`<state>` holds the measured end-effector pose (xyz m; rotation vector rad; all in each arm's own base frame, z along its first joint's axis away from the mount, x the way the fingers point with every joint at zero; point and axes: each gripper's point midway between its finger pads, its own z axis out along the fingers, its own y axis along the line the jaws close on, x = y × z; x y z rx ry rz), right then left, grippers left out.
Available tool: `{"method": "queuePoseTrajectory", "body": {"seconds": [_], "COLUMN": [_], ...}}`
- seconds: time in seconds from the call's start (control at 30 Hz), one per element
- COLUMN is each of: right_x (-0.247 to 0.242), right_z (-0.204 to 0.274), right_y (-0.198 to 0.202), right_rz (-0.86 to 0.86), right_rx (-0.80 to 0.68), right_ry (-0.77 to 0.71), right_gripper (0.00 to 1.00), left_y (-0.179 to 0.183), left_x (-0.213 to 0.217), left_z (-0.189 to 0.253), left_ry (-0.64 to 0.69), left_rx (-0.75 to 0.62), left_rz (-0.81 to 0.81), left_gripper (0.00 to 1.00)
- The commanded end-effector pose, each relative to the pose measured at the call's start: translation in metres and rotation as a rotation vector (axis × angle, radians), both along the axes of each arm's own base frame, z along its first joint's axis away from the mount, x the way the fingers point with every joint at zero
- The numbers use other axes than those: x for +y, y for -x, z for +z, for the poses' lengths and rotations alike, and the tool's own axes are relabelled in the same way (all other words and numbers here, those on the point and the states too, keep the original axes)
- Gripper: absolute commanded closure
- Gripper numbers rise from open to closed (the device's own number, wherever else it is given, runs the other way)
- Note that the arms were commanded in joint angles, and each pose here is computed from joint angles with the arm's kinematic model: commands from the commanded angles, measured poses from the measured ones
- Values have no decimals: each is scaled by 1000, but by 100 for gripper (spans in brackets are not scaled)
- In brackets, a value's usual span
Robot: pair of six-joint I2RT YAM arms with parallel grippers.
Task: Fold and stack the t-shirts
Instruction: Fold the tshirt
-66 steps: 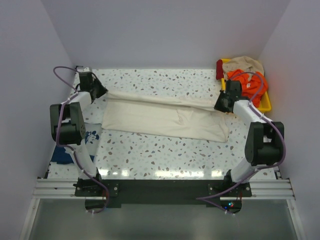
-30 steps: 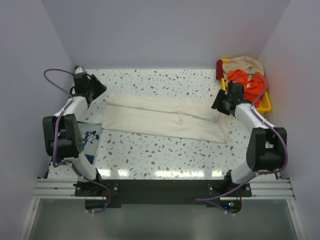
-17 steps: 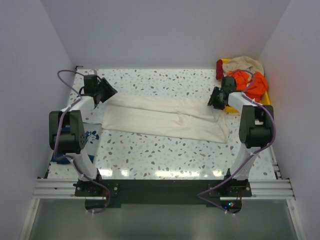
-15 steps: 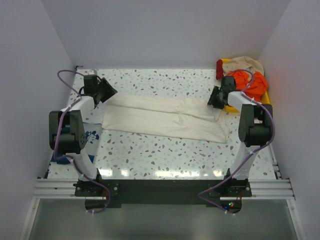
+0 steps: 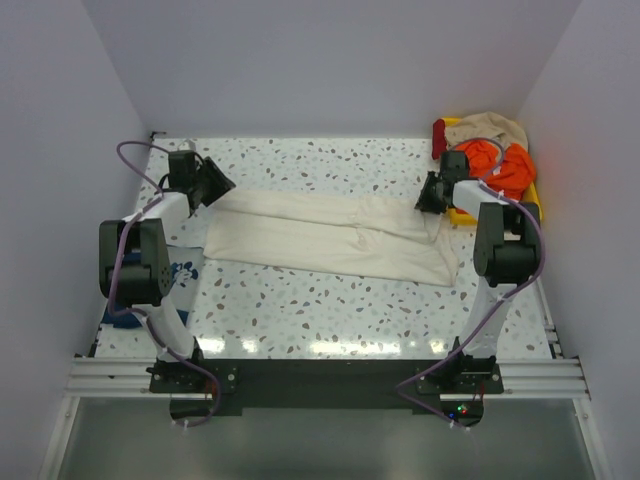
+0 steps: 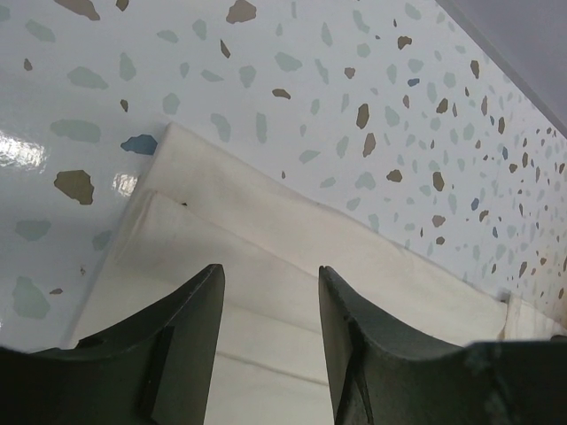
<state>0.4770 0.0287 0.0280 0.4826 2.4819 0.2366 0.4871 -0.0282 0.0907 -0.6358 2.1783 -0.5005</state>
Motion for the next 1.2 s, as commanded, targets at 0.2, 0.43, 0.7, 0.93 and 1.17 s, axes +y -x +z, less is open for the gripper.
{"method": "queuePoseTrajectory", "body": {"seconds": [0.2,0.43,0.7,0.93,1.17], "right_x": [16,29,43,59,72], "right_z": [38,62,75,80,76], "right_y": [-12,2,48,111,175], "right_rz": [26,56,102,160,209], "right_rx": [-111,-153,-155,-138,-138], "right_ry": [-87,-155,-216,-247,-251], "right_gripper": [86,98,100,100,100], "left_y": [-15,-17,-33,-43,-47], "left_x": [0,0,1,1,0], "left_z": [8,-1,-1,-8,-13], "left_ry": [23,32,34,51,58], "left_rx": [-43,-29,-26,-21,-17], "left_rz": [15,26,37,42,37], "left_gripper": [49,50,50,51,52]}}
